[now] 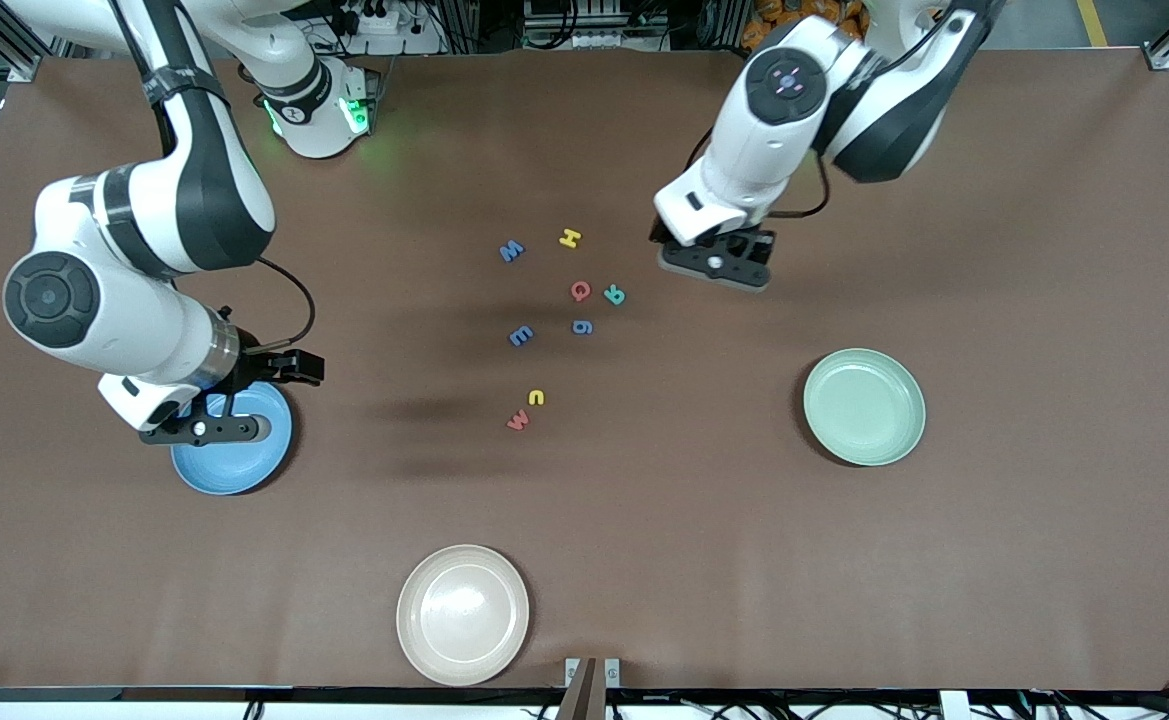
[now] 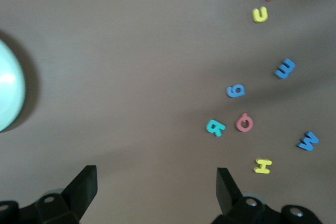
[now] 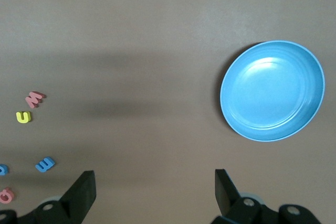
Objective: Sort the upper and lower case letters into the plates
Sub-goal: 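Lower the left gripper onto the teal b and close it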
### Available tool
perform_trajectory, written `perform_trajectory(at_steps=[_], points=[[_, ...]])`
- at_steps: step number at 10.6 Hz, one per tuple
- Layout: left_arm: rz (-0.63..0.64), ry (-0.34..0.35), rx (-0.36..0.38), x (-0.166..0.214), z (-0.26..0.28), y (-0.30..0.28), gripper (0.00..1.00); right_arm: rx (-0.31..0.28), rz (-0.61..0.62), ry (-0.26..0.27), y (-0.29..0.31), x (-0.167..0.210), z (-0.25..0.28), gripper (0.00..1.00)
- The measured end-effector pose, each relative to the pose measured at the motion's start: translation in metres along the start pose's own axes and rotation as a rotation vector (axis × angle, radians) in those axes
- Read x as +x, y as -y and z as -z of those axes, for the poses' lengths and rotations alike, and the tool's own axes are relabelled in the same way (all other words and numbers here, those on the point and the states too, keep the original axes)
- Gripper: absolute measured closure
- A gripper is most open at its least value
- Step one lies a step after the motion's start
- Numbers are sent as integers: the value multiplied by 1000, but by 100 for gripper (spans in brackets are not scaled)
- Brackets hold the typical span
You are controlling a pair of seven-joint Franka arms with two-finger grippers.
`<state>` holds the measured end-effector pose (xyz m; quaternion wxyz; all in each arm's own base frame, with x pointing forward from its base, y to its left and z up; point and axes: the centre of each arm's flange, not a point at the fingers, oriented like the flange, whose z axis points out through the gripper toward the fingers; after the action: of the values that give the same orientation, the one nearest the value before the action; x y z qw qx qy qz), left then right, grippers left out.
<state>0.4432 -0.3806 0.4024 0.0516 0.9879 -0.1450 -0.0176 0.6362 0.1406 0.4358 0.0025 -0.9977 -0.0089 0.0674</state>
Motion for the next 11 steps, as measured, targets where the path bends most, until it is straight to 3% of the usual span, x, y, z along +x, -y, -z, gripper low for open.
perform_trajectory(at_steps=[4,8,11], points=[[-93,23,-21,3,-85,-30,0,-1,-12,4,-1,3,-5,0],[-71,9,44,2,-147,-62,0,-1,-11,4,0,3,-5,0],[-87,38,65,-11,-179,-85,0,-2,-12,4,0,3,-5,0]])
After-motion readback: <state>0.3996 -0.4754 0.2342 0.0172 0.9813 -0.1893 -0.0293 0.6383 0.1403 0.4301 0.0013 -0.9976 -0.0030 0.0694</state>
